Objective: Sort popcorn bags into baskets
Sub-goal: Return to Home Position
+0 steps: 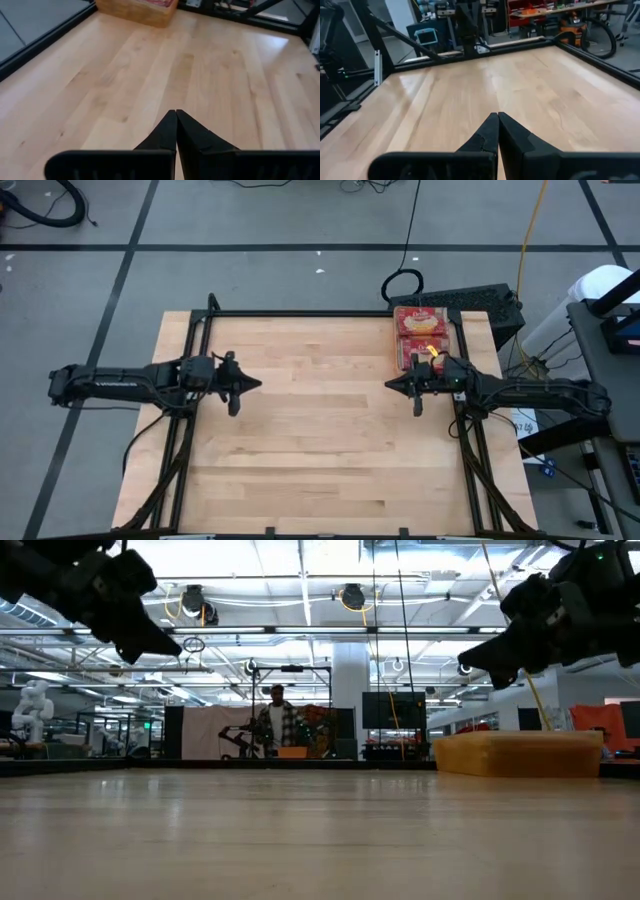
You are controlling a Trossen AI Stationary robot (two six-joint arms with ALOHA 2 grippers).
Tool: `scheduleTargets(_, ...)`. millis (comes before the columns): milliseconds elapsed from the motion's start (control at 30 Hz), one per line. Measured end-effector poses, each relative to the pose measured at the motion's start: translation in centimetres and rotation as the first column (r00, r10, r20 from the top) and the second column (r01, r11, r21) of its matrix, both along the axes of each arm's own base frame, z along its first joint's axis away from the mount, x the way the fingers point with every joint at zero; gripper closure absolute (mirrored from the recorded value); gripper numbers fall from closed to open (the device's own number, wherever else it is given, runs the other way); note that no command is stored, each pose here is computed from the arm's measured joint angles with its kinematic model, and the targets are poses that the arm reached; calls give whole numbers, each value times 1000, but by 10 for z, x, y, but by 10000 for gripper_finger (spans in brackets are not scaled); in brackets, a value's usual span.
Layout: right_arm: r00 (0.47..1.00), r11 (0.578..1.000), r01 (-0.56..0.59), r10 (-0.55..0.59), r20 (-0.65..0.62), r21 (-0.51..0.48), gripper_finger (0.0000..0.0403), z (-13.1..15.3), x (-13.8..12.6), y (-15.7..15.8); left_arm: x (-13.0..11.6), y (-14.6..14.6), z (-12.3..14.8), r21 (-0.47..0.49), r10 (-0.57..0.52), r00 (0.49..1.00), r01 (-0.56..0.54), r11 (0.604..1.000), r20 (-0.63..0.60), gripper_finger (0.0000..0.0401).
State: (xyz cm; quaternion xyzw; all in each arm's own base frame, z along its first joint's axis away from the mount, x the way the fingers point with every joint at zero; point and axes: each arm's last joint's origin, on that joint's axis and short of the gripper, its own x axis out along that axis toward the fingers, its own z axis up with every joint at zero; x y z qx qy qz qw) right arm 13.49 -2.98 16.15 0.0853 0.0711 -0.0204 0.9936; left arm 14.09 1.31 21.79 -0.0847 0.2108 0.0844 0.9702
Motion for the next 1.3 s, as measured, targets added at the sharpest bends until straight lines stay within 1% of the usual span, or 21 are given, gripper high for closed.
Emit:
scheduleTargets(167, 997, 999, 53, -53, -50, -1, 403, -5, -2, -1, -4, 3, -6, -5, 17, 1000, -17, 1000, 11, 398)
scheduleTargets(333, 994, 997, 73, -74, -77, -14, 403, -7, -5, -1, -5, 6, -7, 0, 35, 999, -35, 999, 12, 394)
scheduleTargets(433, 996, 998, 63, -64, -63, -27, 403, -5, -7, 0, -5, 7, -7, -2, 38, 999, -38, 999, 13, 393)
scheduleTargets(767, 994, 1000, 15, -15, -105, -6, 403, -7, -19, 5, -5, 12, -7, -2, 60, 998, -60, 998, 15, 395)
scheduleTargets(867, 994, 1000, 4, -4, -106, -1, 403, -13, -21, 7, -6, 13, -7, -8, 53, 998, -53, 999, 16, 398)
scheduleTargets(1000, 1000, 1000, -5, 5, 0, 14, 403, -5, -21, 9, -6, 15, -7, -18, 48, 999, -47, 999, 17, 394)
scheduleTargets(1133, 999, 1000, -24, 24, -24, 5, 403, -7, -21, 11, -6, 16, -7, -23, 53, 998, -52, 998, 18, 398)
scheduleTargets(1300, 999, 1000, -29, 29, -45, 0, 403, -9, -25, 12, -6, 16, -7, -41, 62, 998, -61, 997, 21, 394)
